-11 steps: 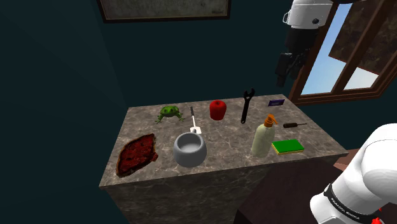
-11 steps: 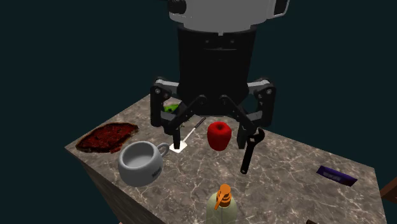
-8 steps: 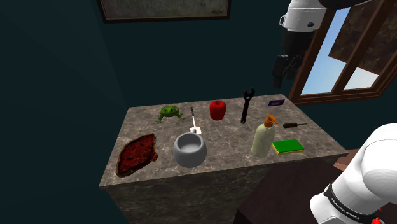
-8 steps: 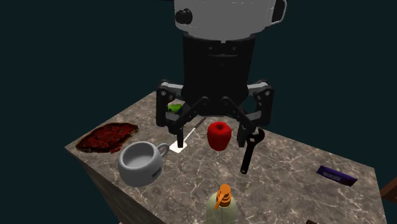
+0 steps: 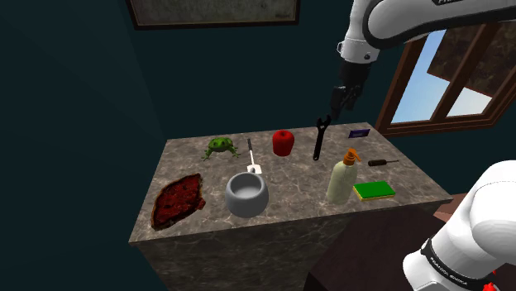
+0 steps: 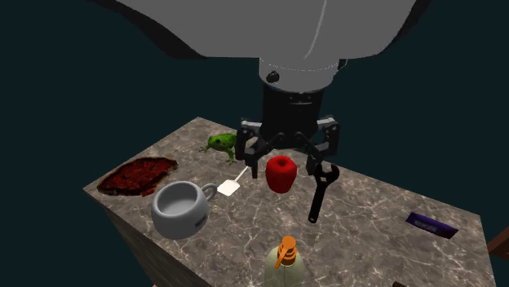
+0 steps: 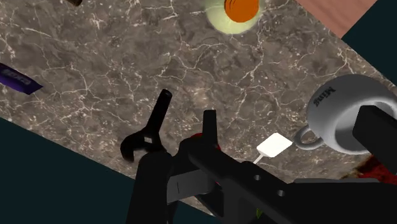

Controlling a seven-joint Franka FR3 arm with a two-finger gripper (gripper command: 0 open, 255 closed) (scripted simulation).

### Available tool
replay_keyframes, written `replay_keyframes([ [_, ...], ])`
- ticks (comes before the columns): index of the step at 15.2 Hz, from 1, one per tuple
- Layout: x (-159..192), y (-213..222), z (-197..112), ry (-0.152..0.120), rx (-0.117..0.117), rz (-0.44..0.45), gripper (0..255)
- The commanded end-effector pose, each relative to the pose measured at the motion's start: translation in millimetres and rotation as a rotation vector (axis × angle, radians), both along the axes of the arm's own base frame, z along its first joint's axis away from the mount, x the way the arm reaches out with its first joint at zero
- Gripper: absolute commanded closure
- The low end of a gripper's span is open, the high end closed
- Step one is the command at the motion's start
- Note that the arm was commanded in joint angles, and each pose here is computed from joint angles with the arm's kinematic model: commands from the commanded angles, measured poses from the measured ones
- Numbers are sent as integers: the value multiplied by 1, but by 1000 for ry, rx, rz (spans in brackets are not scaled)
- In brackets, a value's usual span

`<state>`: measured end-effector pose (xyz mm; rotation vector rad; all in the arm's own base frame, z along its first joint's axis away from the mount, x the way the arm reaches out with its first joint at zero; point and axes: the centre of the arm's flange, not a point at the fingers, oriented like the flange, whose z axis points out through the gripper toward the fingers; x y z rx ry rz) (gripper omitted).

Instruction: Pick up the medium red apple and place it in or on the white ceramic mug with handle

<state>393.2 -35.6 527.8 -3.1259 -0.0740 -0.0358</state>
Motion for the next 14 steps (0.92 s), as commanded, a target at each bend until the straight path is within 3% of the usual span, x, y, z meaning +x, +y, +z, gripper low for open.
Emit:
replay_keyframes([
  [1,18,-8,-16,-14,0,20,0],
  [14,148,-45,-108,-89,4,142,0],
])
